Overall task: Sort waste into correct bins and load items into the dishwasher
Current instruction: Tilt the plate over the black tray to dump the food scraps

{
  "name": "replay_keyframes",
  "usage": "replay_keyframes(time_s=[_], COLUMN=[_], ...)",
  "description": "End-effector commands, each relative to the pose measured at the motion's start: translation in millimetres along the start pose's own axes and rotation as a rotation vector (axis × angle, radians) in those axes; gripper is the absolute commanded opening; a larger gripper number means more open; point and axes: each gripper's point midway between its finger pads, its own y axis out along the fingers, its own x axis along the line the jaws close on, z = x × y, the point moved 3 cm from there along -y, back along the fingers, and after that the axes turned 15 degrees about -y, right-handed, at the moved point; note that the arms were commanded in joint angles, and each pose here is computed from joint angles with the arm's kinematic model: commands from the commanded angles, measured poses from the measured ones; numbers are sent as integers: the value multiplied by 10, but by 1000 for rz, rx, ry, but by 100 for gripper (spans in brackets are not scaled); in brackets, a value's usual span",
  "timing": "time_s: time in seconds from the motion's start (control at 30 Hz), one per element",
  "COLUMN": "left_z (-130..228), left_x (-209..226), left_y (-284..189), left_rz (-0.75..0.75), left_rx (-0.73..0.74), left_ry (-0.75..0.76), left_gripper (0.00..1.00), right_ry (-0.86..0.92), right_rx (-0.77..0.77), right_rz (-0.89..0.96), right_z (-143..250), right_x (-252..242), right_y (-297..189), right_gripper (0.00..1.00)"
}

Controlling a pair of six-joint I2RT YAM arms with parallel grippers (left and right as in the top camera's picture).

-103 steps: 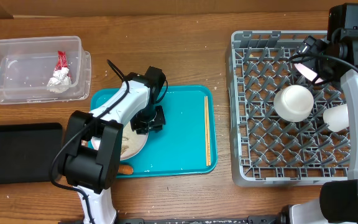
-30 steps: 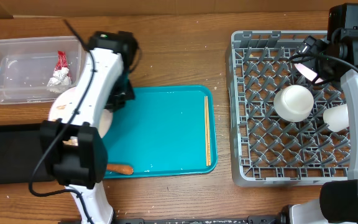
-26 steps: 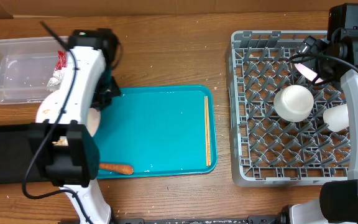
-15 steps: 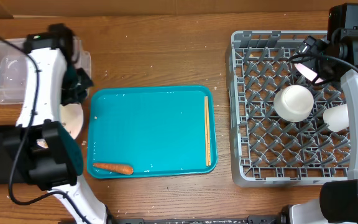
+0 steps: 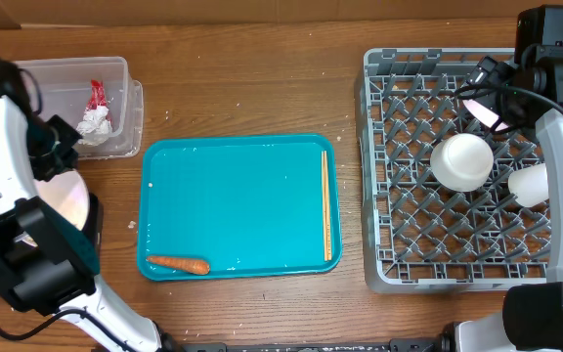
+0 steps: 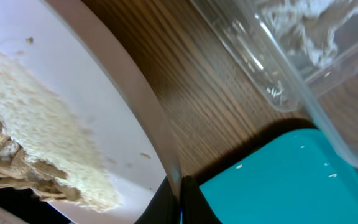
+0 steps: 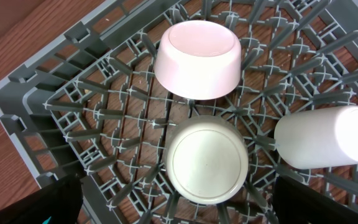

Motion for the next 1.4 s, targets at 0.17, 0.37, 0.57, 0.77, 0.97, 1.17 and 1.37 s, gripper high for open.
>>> replay_keyframes(time_s=[0.17, 0.37, 0.57, 0.77, 0.97, 1.17, 1.37], left_z=[-207, -176, -179, -242, -302, -325, -368], left_x=[-20, -79, 21, 149, 224, 263, 311], left_y=[-82, -132, -147, -190, -263, -318, -398], left_rz=[185, 301, 313, 369, 466, 530, 618], left_rx=[40, 108, 150, 190, 223, 246, 266], left_ry=[15, 20, -41, -92, -104, -109, -117], left_gripper=[4, 4, 4, 4, 4, 4, 4], right_ry=[8, 8, 8, 8, 8, 8, 8], right_rx=[-44, -45, -45, -45, -44, -44, -44], right_rz=[0, 0, 0, 0, 0, 0, 0], right_z=[-63, -64, -64, -64, -63, -63, -63], right_x=[-17, -17, -17, -17, -17, -17, -17], right_y=[-123, -124, -124, -124, -123, -123, -123], right_gripper=[100, 100, 100, 100, 100, 100, 100])
